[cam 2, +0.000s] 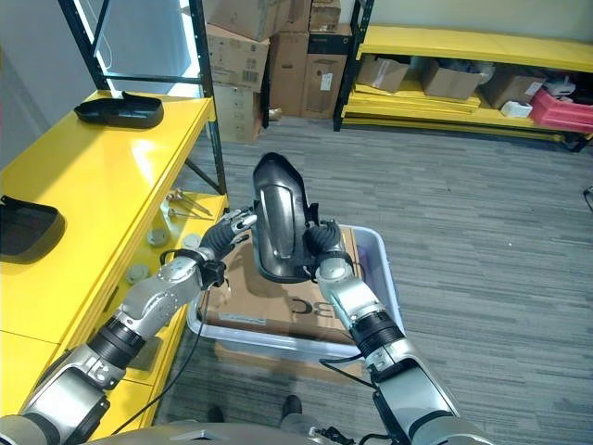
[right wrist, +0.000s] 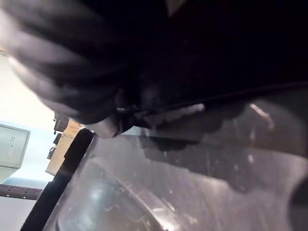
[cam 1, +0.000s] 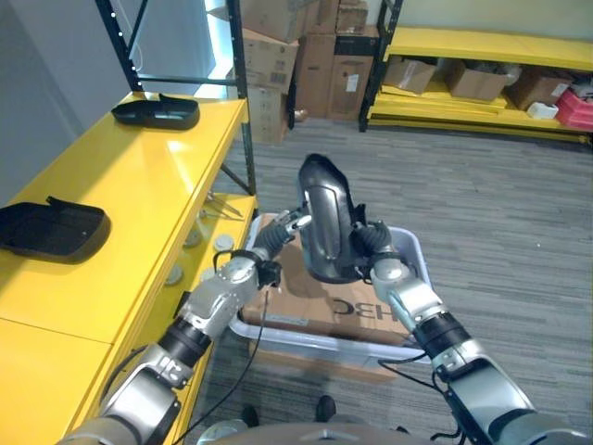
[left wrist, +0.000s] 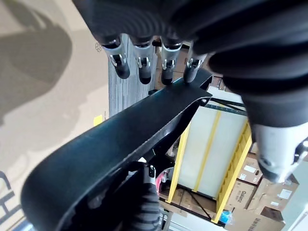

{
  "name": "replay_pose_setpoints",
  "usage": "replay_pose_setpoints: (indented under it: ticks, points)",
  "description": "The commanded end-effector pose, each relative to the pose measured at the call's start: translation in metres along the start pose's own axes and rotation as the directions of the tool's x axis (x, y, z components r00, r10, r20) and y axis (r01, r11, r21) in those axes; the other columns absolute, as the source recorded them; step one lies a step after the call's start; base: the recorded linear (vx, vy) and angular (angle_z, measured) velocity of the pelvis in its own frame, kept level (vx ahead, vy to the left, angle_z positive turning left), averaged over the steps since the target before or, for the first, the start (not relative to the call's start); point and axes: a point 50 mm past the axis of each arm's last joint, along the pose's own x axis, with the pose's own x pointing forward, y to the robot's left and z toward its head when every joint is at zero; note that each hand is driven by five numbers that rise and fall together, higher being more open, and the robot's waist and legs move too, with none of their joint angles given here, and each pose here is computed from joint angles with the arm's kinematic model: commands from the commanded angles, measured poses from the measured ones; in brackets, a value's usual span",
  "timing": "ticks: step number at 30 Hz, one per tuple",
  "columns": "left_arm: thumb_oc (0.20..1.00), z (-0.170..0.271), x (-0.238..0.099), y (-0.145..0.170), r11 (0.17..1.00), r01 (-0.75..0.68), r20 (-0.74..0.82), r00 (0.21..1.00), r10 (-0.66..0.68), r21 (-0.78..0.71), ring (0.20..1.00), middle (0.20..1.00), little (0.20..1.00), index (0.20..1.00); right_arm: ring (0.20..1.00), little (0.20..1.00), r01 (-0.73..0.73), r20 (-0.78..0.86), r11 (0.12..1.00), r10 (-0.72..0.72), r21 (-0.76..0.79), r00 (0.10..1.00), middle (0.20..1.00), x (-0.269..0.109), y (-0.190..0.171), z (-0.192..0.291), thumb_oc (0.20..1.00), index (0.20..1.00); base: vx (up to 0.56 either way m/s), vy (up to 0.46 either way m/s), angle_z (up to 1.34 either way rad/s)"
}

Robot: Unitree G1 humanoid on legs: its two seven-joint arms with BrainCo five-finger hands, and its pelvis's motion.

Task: Move parts from the plastic box to the shelf.

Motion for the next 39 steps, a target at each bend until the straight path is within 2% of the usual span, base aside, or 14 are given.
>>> replay_pose_setpoints:
  ticks: [1,3,6,9,11,16,22,30,35,39]
  points:
    - [1.0,0.017,0.017,-0.026,0.99,0.084,0.021,0.996,-0.087,0.114,1.0,1.0,1.0,1.0,0.2,0.2,0.02,0.183,0.999,-0.028,0.046,0.983,0.2,0.01,0.002,0.062,0.2,0.2,0.0,0.0,0.0]
    - [1.0,0.016,0.017,-0.024,0.992,0.071,0.033,0.997,-0.074,0.101,1.0,1.0,1.0,1.0,0.2,0.2,0.022,0.176,0.998,-0.031,0.051,0.984,0.2,0.01,0.002,0.061,0.2,0.2,0.0,0.0,0.0]
    - [1.0,0.021,0.016,-0.027,0.989,0.133,0.049,0.99,-0.136,0.057,1.0,1.0,1.0,1.0,0.2,0.2,0.024,0.158,0.999,-0.03,0.04,0.987,0.2,0.009,0.002,0.057,0.2,0.2,0.0,0.0,0.0]
    - [1.0,0.027,0.014,-0.045,0.975,0.219,0.059,0.973,-0.221,0.037,1.0,1.0,1.0,1.0,0.2,0.2,0.005,0.134,1.0,-0.005,0.005,0.991,0.2,0.01,0.011,0.05,0.2,0.2,0.0,0.0,0.0]
    - [1.0,0.025,0.013,-0.049,0.973,0.227,0.038,0.973,-0.229,0.037,1.0,1.0,1.0,1.0,0.2,0.2,-0.005,0.129,1.0,0.006,-0.006,0.992,0.2,0.011,0.014,0.048,0.2,0.2,0.0,0.0,0.0]
    - [1.0,0.009,0.019,-0.043,0.985,0.124,-0.042,0.992,-0.12,0.121,1.0,1.0,1.0,1.0,0.2,0.2,-0.036,0.125,0.999,0.04,-0.035,0.991,0.2,0.011,0.022,0.048,0.2,0.2,0.0,0.0,0.0]
    - [1.0,0.015,0.019,-0.028,0.997,0.036,0.04,0.998,-0.038,0.066,1.0,1.0,1.0,1.0,0.2,0.2,-0.009,0.111,0.999,0.013,-0.037,0.994,0.2,0.01,0.019,0.044,0.2,0.2,0.0,0.0,0.0]
    - [1.0,0.016,0.002,0.021,0.985,-0.155,0.066,0.985,0.161,-0.077,1.0,1.0,1.0,1.0,0.2,0.2,0.117,0.178,0.989,-0.132,0.091,0.975,0.2,0.004,-0.024,0.047,0.2,0.2,0.0,0.002,0.01]
    - [1.0,0.01,-0.001,0.036,0.968,-0.229,0.05,0.971,0.235,-0.104,1.0,1.0,1.0,1.0,0.2,0.2,0.163,0.242,0.974,-0.198,0.161,0.95,0.2,0.002,-0.044,0.06,0.2,0.2,0.0,0.0,0.0]
    - [1.0,0.003,-0.001,0.037,0.967,-0.237,0.024,0.971,0.24,-0.094,1.0,1.0,1.0,1.0,0.2,0.2,0.171,0.276,0.963,-0.225,0.207,0.934,0.2,-0.001,-0.052,0.065,0.2,0.2,0.0,0.0,0.0]
